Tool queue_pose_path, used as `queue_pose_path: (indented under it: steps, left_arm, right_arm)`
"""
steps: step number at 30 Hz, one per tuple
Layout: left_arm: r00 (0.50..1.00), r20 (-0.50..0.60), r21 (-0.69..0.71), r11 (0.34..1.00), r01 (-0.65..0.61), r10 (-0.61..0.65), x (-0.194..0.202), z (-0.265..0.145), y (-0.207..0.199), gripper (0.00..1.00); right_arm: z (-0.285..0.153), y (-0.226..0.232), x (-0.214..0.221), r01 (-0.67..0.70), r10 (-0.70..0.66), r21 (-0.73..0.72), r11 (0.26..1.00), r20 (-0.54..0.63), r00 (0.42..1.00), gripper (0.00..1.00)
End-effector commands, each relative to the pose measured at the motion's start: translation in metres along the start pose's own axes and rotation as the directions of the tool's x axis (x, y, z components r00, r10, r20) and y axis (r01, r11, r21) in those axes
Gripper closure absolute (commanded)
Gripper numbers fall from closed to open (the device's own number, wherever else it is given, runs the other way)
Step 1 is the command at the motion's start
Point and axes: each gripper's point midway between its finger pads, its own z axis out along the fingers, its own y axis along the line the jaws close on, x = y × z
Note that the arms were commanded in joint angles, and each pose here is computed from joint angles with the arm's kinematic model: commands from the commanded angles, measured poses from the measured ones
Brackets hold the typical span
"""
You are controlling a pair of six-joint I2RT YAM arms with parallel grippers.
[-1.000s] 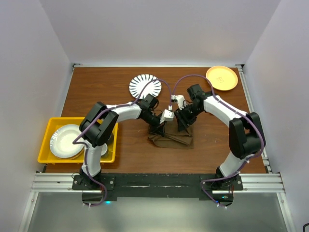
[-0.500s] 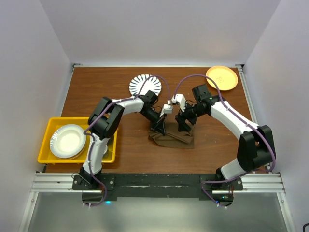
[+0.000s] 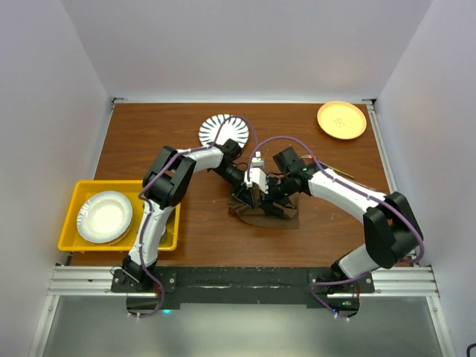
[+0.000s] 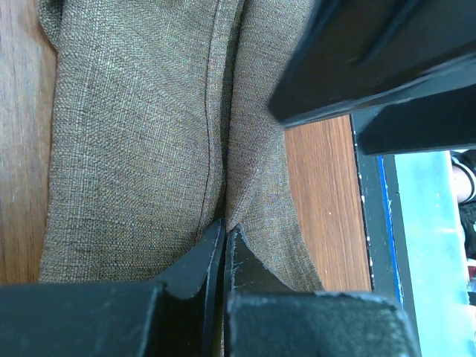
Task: Fold the napkin into a case and place the utensils inside
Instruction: Fold the 2/3-rectangle-folded napkin at the center of the board.
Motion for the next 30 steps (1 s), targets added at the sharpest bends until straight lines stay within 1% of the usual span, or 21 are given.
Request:
queue_pose_path:
  steps: [1, 2, 4, 5, 8, 9, 10, 11, 12, 15, 16, 17, 18, 20, 21, 23, 24, 26, 28, 29, 30]
  left_arm:
    - [0.992, -0.118, -0.147, 0.989, 0.016, -0.033, 0.039, -0.003, 0.046, 1.0]
    - [0.992, -0.118, -0.145, 0.989, 0.016, -0.033, 0.039, -0.003, 0.047, 1.0]
    - [0.993, -0.115, -0.146, 0.989, 0.021, -0.038, 0.038, -0.004, 0.049, 1.0]
    - [0.993, -0.112, -0.144, 0.989, 0.023, -0.039, 0.038, -0.004, 0.049, 1.0]
    - [0.993, -0.109, -0.147, 0.989, 0.023, -0.04, 0.036, -0.006, 0.05, 1.0]
    - [0.993, -0.108, -0.145, 0.989, 0.028, -0.044, 0.037, -0.006, 0.051, 1.0]
    - [0.993, -0.107, -0.146, 0.989, 0.032, -0.048, 0.037, -0.007, 0.051, 1.0]
    - [0.993, -0.106, -0.145, 0.989, 0.032, -0.048, 0.036, -0.007, 0.051, 1.0]
    - [0.993, -0.108, -0.144, 0.989, 0.033, -0.049, 0.037, -0.007, 0.051, 1.0]
    - [0.995, -0.096, -0.14, 0.99, 0.01, -0.024, 0.033, -0.01, 0.048, 1.0]
    - [0.997, -0.078, -0.13, 0.991, 0.007, -0.017, 0.03, -0.012, 0.045, 0.99]
    - [0.998, -0.063, -0.117, 0.993, 0.006, -0.013, 0.03, -0.013, 0.042, 0.97]
    - [0.999, -0.046, -0.108, 0.994, -0.002, -0.003, 0.028, -0.018, 0.04, 0.89]
    - [1.0, -0.016, -0.072, 0.997, -0.003, 0.002, 0.025, -0.02, 0.03, 0.82]
    - [1.0, -0.001, -0.07, 0.998, -0.012, 0.012, 0.024, -0.024, 0.029, 0.76]
    - [0.998, 0.043, -0.053, 0.998, -0.033, 0.035, 0.017, -0.029, 0.019, 0.71]
    - [0.997, 0.06, -0.053, 0.998, -0.036, 0.039, 0.013, -0.033, 0.016, 0.66]
    - [0.993, 0.1, -0.052, 0.997, -0.065, 0.07, 0.002, -0.041, 0.007, 0.63]
    - [0.989, 0.137, -0.067, 0.996, -0.052, 0.061, -0.006, -0.053, 0.005, 0.59]
    - [0.984, 0.158, -0.083, 0.994, -0.075, 0.088, -0.013, -0.06, 0.002, 0.59]
    - [0.981, 0.185, -0.097, 0.995, -0.039, 0.056, -0.016, -0.07, 0.003, 0.58]
  right_arm:
    - [0.014, -0.015, 0.012, 0.024, -0.021, 0.068, 0.997, -0.046, 0.999, 0.31]
    - [0.015, -0.016, 0.014, 0.024, -0.02, 0.072, 0.997, -0.051, 0.999, 0.36]
    - [0.018, -0.019, 0.02, 0.031, -0.025, 0.086, 0.996, -0.069, 0.997, 0.41]
    - [0.019, -0.018, 0.022, 0.029, -0.023, 0.085, 0.996, -0.073, 0.997, 0.46]
    - [0.024, -0.019, 0.028, 0.017, -0.01, 0.081, 0.997, -0.087, 0.996, 0.56]
    - [0.024, -0.02, 0.028, 0.012, -0.005, 0.082, 0.997, -0.089, 0.996, 0.62]
    - [0.024, -0.019, 0.027, 0.014, -0.007, 0.081, 0.997, -0.091, 0.996, 0.65]
    - [0.025, -0.019, 0.028, 0.011, -0.004, 0.077, 0.997, -0.092, 0.996, 0.68]
    - [0.025, -0.02, 0.027, 0.005, 0.002, 0.073, 0.997, -0.091, 0.996, 0.75]
    - [0.027, -0.017, 0.026, -0.025, 0.028, 0.034, 0.999, -0.074, 0.997, 0.85]
    - [0.028, -0.01, 0.027, -0.043, 0.043, -0.003, 0.999, -0.073, 0.996, 0.94]
    - [0.029, -0.009, 0.03, -0.063, 0.061, -0.02, 0.998, -0.08, 0.995, 1.0]
    - [0.033, -0.011, 0.031, -0.089, 0.085, -0.039, 0.995, -0.09, 0.992, 1.0]
    - [0.034, -0.009, 0.035, -0.149, 0.142, -0.076, 0.986, -0.094, 0.985, 1.0]
    - [0.035, -0.012, 0.033, -0.16, 0.153, -0.082, 0.984, -0.089, 0.984, 1.0]
    - [0.037, -0.011, 0.04, -0.209, 0.198, -0.114, 0.971, -0.097, 0.975, 1.0]
    - [0.036, -0.014, 0.039, -0.216, 0.206, -0.118, 0.969, -0.093, 0.974, 1.0]
    - [0.036, -0.011, 0.042, -0.246, 0.233, -0.144, 0.959, -0.101, 0.967, 1.0]
    - [0.034, -0.009, 0.039, -0.263, 0.25, -0.164, 0.951, -0.092, 0.964, 1.0]
    - [0.034, -0.009, 0.04, -0.273, 0.26, -0.17, 0.947, -0.092, 0.961, 1.0]
    - [0.033, -0.009, 0.038, -0.28, 0.269, -0.179, 0.943, -0.082, 0.96, 1.0]
